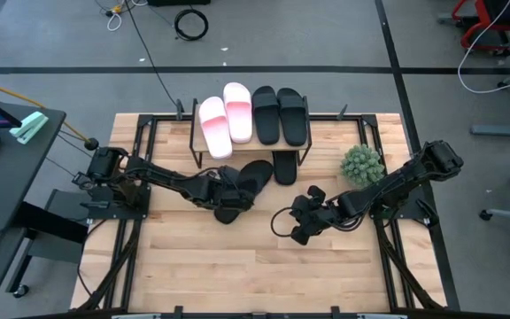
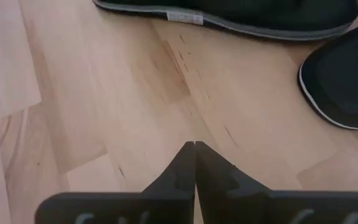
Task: Pick and place slides into the shelf
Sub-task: Put the left flip flop under the shelf
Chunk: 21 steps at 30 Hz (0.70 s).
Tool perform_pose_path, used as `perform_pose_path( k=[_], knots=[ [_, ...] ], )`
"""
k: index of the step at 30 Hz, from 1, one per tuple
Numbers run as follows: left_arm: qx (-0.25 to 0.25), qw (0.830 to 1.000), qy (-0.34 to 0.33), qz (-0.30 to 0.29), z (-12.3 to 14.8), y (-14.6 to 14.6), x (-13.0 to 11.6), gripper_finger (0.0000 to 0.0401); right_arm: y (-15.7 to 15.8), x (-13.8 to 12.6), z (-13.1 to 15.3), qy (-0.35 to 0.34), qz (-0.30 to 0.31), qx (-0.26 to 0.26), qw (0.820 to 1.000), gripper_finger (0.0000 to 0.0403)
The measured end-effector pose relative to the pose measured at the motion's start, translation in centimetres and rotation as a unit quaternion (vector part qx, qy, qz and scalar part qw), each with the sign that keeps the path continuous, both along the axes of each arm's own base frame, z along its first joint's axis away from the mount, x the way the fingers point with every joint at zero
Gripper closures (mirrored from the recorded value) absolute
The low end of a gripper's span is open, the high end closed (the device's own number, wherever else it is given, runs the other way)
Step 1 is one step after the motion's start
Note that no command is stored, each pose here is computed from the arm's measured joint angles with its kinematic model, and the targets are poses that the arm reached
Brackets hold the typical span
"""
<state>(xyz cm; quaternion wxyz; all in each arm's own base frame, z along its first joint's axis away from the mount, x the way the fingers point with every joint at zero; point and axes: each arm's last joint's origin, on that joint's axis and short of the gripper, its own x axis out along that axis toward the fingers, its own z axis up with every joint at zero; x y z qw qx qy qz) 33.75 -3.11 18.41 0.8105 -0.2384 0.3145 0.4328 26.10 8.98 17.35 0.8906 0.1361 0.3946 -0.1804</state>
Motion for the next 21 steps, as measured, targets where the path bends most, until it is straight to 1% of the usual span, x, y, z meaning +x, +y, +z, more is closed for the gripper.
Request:
perform_pose_path(
  k=[4,6,8,12,15,16,18,19,21],
  knots=[
    [-0.011,1.0,0.009,-0.019,-0.1,-0.1,0.0,0.026,0.1,0.0,0.0,0.0,0.001,0.001,1.0,0.0393],
    [-0.029,0.998,0.023,-0.054,-0.1,-0.4,0.0,0.0258,0.2,-0.1,0.0,-0.001,0.0,0.003,1.0,0.0393],
    [-0.05,0.992,0.043,-0.105,0.0,-0.8,0.0,0.0262,0.3,-0.1,0.0,-0.001,0.002,0.004,1.0,0.0393],
    [-0.088,0.974,0.073,-0.197,-0.2,-2.1,-0.1,0.0295,0.3,-0.1,0.0,-0.001,0.003,0.004,1.0,0.0393],
    [-0.092,0.957,0.106,-0.256,-0.3,-3.2,-0.6,0.0338,0.3,-0.1,0.0,-0.001,0.003,0.004,1.0,0.0393],
    [-0.088,0.952,0.12,-0.266,-0.4,-3.5,-0.8,0.0355,0.3,-0.1,0.0,-0.001,0.003,0.004,1.0,0.0393],
    [-0.081,0.948,0.149,-0.268,-0.6,-3.9,-1.4,0.0387,0.3,-0.1,0.0,-0.002,0.002,0.003,1.0,0.0393],
    [-0.072,0.949,0.164,-0.259,-0.7,-4.0,-1.8,0.0392,0.3,-0.1,0.0,-0.002,0.0,0.001,1.0,0.0393],
    [-0.052,0.954,0.187,-0.23,-0.8,-4.0,-2.4,0.0391,0.3,-0.1,0.0,-0.005,-0.004,-0.005,1.0,0.0393]
  ],
)
